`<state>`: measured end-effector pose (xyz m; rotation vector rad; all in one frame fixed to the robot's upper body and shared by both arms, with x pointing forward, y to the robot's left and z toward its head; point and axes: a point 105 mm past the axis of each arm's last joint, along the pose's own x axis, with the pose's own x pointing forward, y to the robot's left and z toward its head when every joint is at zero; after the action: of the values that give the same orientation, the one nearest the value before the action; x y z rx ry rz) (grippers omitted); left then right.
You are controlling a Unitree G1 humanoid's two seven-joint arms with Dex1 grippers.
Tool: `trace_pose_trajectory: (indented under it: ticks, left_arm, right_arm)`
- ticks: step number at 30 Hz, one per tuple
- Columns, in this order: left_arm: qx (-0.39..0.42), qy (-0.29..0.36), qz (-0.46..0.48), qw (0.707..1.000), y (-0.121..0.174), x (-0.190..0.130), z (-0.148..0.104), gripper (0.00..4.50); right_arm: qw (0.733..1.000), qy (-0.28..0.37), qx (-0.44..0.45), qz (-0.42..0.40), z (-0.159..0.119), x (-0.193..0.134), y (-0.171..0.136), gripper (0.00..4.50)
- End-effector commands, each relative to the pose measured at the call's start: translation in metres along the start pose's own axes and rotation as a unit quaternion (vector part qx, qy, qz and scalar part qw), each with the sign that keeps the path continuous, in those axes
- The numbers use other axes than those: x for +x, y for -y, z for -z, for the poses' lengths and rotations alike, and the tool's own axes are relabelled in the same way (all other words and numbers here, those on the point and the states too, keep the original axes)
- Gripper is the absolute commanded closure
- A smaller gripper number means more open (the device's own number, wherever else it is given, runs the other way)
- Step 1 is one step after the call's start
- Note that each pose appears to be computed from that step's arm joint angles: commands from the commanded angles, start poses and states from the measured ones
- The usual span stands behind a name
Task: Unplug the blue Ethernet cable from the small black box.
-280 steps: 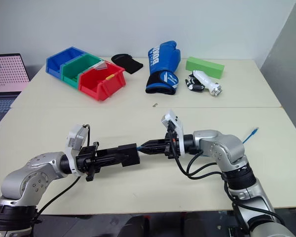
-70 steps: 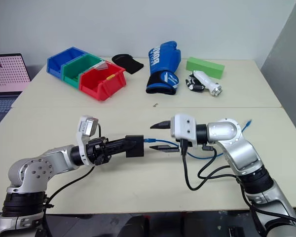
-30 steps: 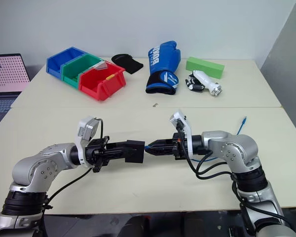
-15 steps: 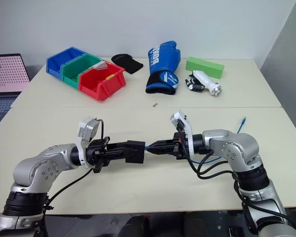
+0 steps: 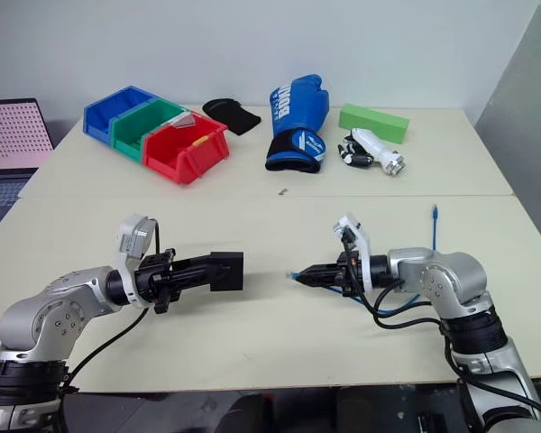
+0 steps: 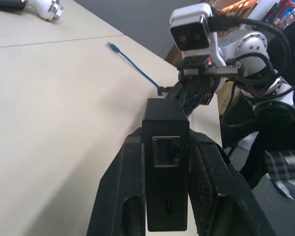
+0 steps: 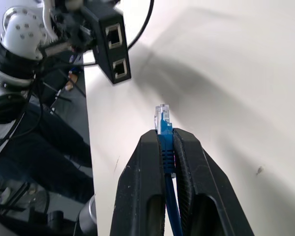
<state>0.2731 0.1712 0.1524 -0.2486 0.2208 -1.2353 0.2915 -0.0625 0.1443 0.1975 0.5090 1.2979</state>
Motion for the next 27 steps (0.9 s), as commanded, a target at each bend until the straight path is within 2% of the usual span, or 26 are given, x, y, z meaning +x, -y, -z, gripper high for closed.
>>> trace_pose_trajectory:
  ticks: [1, 4, 6, 9, 10, 13, 16, 18, 20, 22, 24, 27]
  left_arm:
    - [0.036, 0.008, -0.027, 0.999, -0.003, -0.005, -0.012, 3.73]
    - [0.044, 0.01, -0.05, 0.998, -0.009, -0.006, -0.012, 3.73]
    - [0.05, 0.007, -0.066, 0.997, -0.013, -0.004, -0.01, 3.73]
    - [0.065, 0.008, -0.085, 0.994, -0.018, -0.001, -0.01, 3.73]
    - [0.073, 0.011, -0.095, 0.993, -0.02, 0.0, -0.011, 3.73]
    - [0.089, 0.038, -0.141, 0.985, -0.033, -0.002, -0.019, 3.73]
    - [0.119, 0.064, -0.209, 0.969, -0.052, -0.009, -0.028, 3.73]
    - [0.151, 0.084, -0.268, 0.948, -0.065, -0.016, -0.036, 3.73]
    - [0.19, 0.111, -0.35, 0.911, -0.083, -0.029, -0.046, 3.73]
    - [0.233, 0.129, -0.436, 0.86, -0.099, -0.047, -0.055, 3.73]
    - [0.262, 0.149, -0.495, 0.815, -0.108, -0.064, -0.058, 3.73]
    - [0.277, 0.169, -0.53, 0.784, -0.114, -0.073, -0.05, 3.73]
  right_arm:
    - [0.986, 0.065, -0.091, 0.126, -0.036, -0.011, 0.04, 4.48]
    - [0.95, 0.079, -0.151, 0.262, -0.049, -0.024, 0.086, 4.48]
    - [0.911, 0.068, -0.189, 0.359, -0.049, -0.041, 0.12, 4.48]
    - [0.885, 0.046, -0.214, 0.41, -0.04, -0.051, 0.142, 4.48]
    - [0.886, 0.047, -0.212, 0.409, -0.039, -0.051, 0.143, 3.77]
    - [0.894, 0.052, -0.211, 0.393, -0.038, -0.048, 0.14, 3.15]
    - [0.901, 0.064, -0.215, 0.37, -0.043, -0.048, 0.131, 2.36]
    - [0.904, 0.07, -0.234, 0.351, -0.052, -0.05, 0.121, 2.03]
    - [0.921, 0.089, -0.248, 0.286, -0.062, -0.043, 0.096, 1.57]
    - [0.941, 0.104, -0.258, 0.193, -0.071, -0.031, 0.059, 1.08]
    - [0.948, 0.1, -0.28, 0.112, -0.074, -0.02, 0.023, 0.56]
    - [0.947, 0.096, -0.3, 0.068, -0.078, -0.005, -0.003, 0.56]
